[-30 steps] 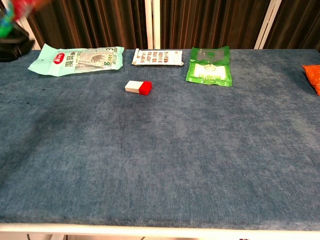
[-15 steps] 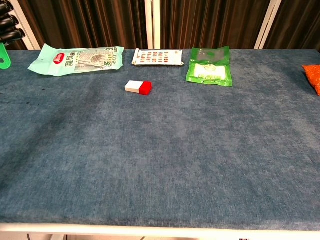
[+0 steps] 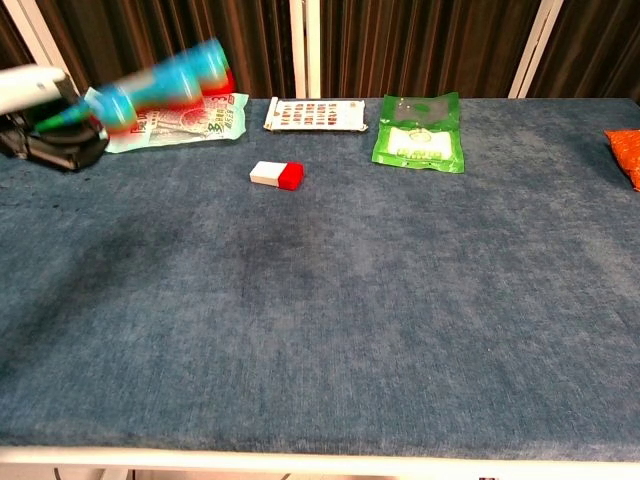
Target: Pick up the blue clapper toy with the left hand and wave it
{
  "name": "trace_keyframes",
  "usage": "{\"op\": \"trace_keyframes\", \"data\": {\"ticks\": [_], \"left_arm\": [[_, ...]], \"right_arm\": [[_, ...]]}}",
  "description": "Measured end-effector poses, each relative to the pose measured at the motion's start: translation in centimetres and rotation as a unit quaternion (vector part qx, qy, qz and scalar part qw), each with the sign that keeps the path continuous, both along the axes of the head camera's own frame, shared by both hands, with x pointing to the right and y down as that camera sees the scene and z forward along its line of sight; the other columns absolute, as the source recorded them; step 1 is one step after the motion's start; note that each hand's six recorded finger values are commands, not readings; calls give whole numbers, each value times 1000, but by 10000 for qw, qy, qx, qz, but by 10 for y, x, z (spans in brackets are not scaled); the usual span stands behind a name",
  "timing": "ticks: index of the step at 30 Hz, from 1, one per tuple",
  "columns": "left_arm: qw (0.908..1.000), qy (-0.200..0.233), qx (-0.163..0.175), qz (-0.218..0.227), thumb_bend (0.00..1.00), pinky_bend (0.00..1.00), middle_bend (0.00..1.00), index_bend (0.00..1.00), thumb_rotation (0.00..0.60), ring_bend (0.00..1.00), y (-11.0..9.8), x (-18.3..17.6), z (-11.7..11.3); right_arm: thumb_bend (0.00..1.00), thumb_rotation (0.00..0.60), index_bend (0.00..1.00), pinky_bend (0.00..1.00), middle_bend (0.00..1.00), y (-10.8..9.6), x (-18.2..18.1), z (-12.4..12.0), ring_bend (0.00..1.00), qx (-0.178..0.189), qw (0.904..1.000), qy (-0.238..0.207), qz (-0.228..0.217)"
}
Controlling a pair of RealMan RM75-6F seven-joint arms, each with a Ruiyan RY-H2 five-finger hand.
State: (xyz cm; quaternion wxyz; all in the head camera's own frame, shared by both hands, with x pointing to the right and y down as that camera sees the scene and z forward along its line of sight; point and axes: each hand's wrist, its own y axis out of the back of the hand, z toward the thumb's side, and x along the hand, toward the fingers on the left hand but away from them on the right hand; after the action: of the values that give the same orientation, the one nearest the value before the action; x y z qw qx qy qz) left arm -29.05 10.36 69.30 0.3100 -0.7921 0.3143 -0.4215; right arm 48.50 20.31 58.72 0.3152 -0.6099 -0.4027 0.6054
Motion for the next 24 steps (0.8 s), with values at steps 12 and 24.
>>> {"op": "trace_keyframes", "data": {"ticks": [12,24], "left_arm": [[9766,-1686,1006,882,562,1000,1000,1000,598,1000,7,8,14],[9977,-292,-593,-164,0,0,0,0,295,0,22,17,31]], "right_arm": [[218,600,0,0,0,0,1,0,0,-5,10000,17,8],[218,600,0,0,0,0,3,0,0,11,10000,27,40]]}}
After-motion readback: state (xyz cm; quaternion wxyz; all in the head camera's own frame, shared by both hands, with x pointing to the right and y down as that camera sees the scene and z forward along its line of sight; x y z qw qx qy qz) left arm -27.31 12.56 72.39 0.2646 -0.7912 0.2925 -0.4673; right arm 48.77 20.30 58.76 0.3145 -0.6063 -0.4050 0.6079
